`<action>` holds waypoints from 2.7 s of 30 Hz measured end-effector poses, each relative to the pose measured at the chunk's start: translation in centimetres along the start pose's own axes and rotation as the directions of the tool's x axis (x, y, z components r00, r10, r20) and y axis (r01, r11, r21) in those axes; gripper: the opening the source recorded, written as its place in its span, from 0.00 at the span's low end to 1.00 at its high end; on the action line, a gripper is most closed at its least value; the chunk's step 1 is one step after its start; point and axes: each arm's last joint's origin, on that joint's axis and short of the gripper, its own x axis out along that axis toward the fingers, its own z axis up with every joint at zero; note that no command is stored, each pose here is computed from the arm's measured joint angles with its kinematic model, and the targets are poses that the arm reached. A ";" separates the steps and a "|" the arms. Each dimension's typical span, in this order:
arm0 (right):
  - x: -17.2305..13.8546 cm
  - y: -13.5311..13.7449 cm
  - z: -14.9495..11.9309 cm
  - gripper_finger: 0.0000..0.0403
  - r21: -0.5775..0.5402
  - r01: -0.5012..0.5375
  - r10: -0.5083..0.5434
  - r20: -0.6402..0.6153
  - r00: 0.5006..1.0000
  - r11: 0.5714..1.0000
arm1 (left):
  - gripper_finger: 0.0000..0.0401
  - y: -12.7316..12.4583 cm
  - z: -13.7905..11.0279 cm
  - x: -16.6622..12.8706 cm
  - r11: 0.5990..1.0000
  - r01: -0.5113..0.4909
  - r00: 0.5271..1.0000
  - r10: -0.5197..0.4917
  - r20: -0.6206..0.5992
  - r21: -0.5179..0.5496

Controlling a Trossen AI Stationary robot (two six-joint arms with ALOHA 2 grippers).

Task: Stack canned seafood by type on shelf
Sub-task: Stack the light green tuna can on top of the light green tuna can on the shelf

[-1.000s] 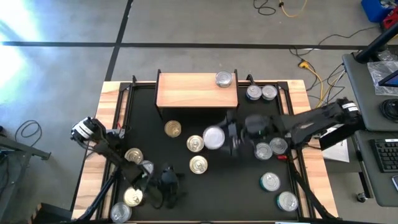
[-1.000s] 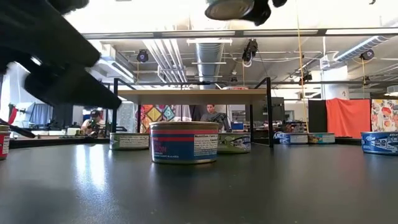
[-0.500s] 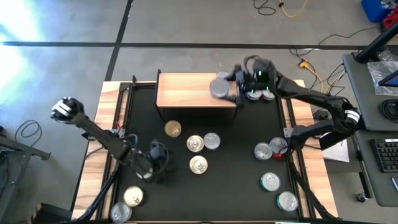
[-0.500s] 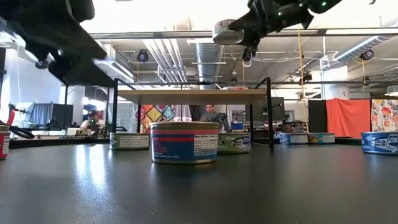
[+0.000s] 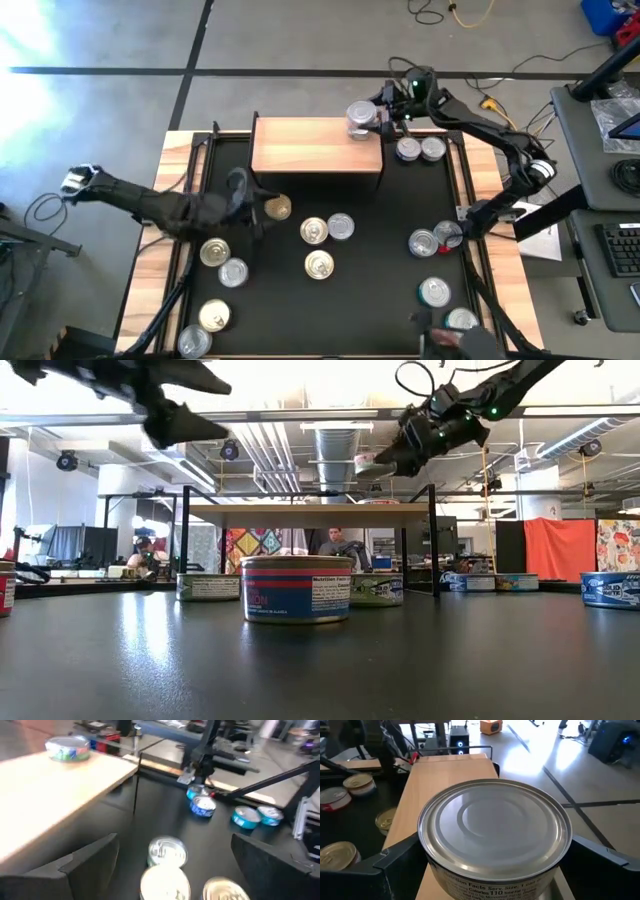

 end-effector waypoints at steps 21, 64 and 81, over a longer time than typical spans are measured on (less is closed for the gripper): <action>0.7 -5.1 -4.2 0.93 0.026 -0.209 0.207 0.078 0.975 0.978 | 0.90 14.4 10.2 12.4 0.898 0.215 0.965 -0.256 0.059 0.383; 2.2 -5.3 -6.2 0.93 -0.020 -0.243 0.244 0.022 0.970 0.970 | 0.86 24.2 16.1 28.7 0.915 0.136 0.990 -0.109 -0.091 0.381; 2.2 -5.4 -6.0 0.93 -0.049 -0.208 0.208 -0.003 0.978 0.977 | 0.31 24.0 14.5 29.4 0.920 0.179 0.979 -0.131 -0.156 0.350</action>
